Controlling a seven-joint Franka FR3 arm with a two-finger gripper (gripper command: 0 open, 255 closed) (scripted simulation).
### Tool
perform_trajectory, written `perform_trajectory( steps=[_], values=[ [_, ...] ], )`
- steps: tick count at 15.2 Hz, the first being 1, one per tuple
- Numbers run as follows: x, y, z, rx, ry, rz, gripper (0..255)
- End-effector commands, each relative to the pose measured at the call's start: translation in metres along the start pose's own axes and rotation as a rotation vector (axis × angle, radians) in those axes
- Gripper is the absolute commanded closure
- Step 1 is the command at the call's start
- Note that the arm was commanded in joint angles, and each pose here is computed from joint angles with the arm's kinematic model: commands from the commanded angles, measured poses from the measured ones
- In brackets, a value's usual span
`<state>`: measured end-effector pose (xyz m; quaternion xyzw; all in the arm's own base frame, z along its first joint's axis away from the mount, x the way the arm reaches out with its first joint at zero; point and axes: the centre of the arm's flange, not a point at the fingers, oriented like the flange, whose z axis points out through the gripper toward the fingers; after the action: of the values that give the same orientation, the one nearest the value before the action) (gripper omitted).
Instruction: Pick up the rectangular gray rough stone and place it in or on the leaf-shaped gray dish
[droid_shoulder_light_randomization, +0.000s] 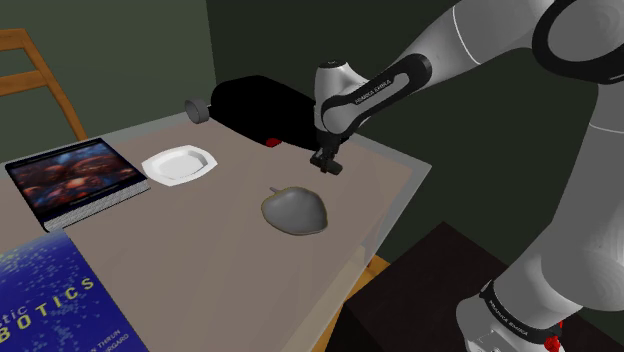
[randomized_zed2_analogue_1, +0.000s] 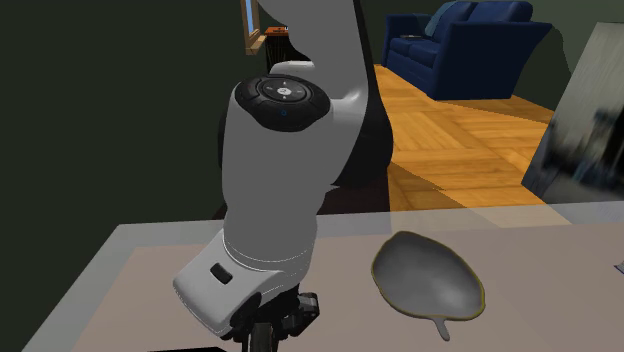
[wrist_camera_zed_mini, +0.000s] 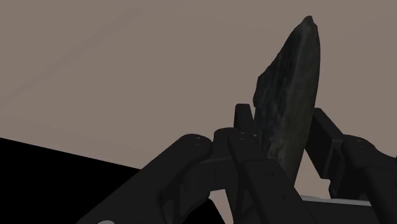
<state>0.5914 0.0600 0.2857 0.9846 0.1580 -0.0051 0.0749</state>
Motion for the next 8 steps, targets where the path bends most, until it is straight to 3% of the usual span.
perform_trajectory(
  steps=[1,8],
  values=[
    [0.0,0.0,0.0,0.0,0.0,0.0,255],
    [0.0,0.002,-0.01,0.0,0.0,0.0,255]
  ],
)
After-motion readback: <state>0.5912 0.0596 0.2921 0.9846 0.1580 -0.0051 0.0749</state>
